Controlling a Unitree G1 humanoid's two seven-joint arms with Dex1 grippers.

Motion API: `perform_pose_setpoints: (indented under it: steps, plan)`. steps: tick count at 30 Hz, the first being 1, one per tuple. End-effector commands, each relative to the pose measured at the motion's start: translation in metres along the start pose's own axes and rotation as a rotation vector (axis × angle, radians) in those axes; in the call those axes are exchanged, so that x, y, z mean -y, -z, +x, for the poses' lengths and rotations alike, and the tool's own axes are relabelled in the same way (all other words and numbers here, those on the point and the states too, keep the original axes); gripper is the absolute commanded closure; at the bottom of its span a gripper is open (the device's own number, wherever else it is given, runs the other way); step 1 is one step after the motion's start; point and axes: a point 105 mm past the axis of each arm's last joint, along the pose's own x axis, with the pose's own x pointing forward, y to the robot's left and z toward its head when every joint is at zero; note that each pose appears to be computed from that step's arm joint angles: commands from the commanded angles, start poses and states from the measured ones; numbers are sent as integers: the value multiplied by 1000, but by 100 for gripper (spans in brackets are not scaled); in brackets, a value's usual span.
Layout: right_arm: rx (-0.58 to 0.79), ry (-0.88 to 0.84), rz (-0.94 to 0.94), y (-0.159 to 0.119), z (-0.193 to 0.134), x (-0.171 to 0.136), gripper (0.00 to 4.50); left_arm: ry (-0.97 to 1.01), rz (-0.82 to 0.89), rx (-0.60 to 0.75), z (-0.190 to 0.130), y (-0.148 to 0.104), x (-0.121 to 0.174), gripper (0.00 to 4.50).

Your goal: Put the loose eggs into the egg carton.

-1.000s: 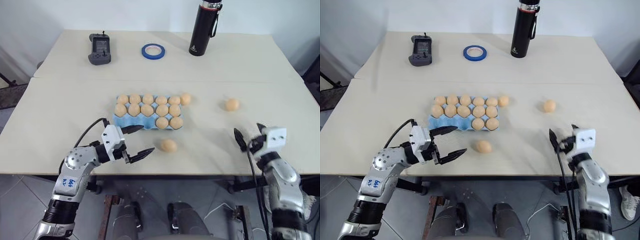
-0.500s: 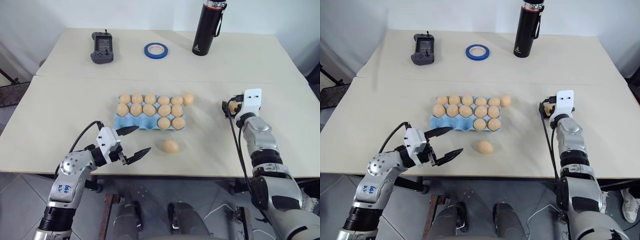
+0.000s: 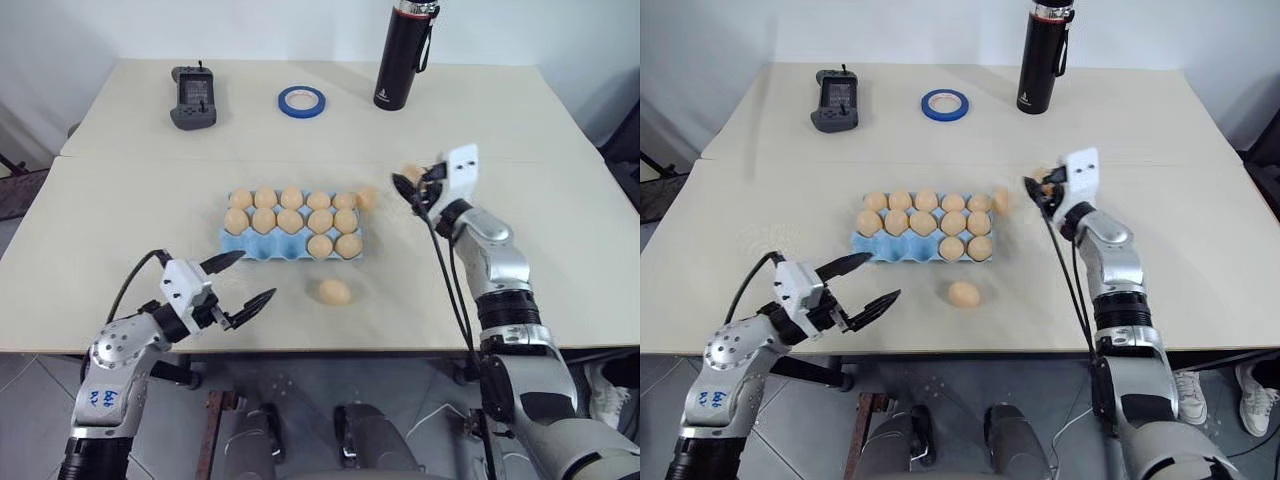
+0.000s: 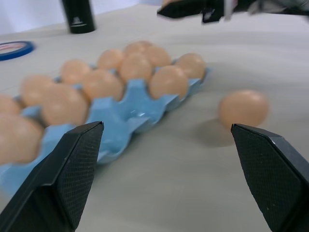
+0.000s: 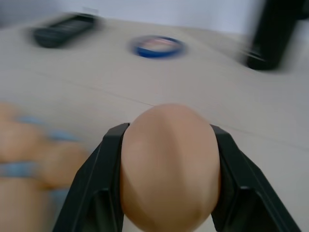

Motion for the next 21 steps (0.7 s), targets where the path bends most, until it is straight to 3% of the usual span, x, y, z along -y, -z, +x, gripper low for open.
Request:
perform_pose_setpoints:
  steps: [1, 9, 12, 17, 21]
  plan:
    - [-14, -141, -9, -4, 14, -49, 267, -46, 17, 13, -14, -5, -6, 0]
    - [-75, -235, -54, 15, 28, -88, 267, -86, 9, -4, -25, -2, -5, 0]
    - [-79, -258, -43, 15, 29, -95, 188, -87, 6, -3, -25, -3, -2, 0]
    - [-23, -332, -34, -1, 20, -102, 10, -83, 2, -4, -24, -4, -1, 0]
    - [45, -345, -52, -16, -3, -84, 4, -48, 6, 13, -19, -9, 3, 0]
